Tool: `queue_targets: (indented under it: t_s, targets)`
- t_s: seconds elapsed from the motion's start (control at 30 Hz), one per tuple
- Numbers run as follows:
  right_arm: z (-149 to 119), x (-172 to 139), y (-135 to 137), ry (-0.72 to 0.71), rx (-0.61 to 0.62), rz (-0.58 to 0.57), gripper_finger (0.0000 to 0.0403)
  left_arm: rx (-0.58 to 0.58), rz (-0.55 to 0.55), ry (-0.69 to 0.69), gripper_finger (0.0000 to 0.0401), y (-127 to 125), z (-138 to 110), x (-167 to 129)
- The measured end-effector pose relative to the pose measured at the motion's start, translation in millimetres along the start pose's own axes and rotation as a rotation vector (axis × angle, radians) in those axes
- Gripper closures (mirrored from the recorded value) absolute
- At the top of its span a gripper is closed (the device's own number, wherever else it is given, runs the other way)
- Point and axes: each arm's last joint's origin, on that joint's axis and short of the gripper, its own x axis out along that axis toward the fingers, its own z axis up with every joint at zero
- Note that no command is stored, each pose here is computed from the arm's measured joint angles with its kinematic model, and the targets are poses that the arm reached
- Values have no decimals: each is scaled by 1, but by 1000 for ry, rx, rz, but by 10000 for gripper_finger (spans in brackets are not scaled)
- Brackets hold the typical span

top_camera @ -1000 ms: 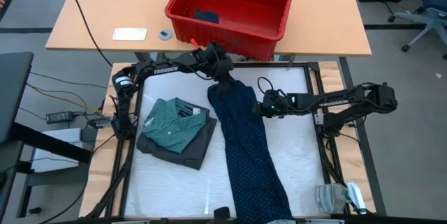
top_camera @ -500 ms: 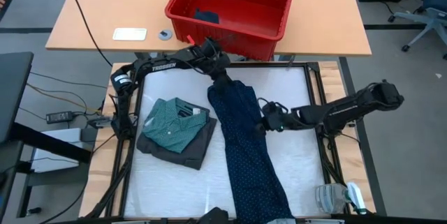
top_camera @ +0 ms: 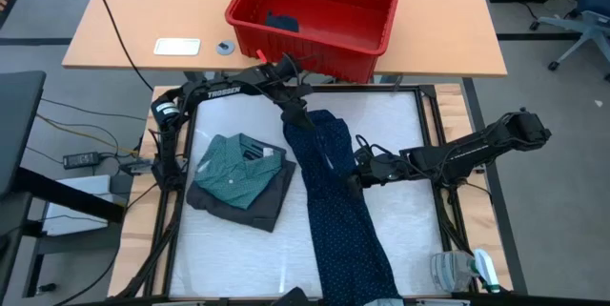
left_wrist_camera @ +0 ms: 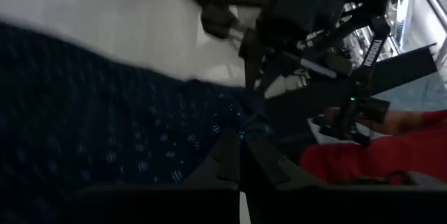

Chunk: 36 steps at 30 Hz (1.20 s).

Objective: Fold laundry
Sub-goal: Fold the dark blue polo

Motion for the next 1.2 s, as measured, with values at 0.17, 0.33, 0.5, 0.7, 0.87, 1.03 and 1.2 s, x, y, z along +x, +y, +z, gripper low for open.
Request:
queue_targets:
  t_s: [0.17, 0.33, 0.5, 0.7, 0.87, 1.03, 1.2]
  targets:
    - [-2, 2, -5, 31, 68, -38, 390, -133, 109, 90, 399, 2, -17, 2]
    - [6, 4, -11, -8, 145, -73, 390, -128, 335, 122, 400, 3, -23, -20]
    - [18, 13, -15, -30, 201, -33, 390, -2, 417, 62, 400, -29, -8, -47]
    - [21, 34, -21, 8, 250, 25, 390, 105, 468, 45, 401, -50, 9, -47]
    - [12, 44, -28, 53, 369, -26, 390, 142, 473, 53, 401, -22, 20, -8]
    - [3, 41, -26, 5, 498, -95, 390, 148, 452, 32, 401, 12, 23, 28]
    - [-8, 32, -32, -43, 621, -239, 390, 148, 554, 5, 386, 42, 23, 43]
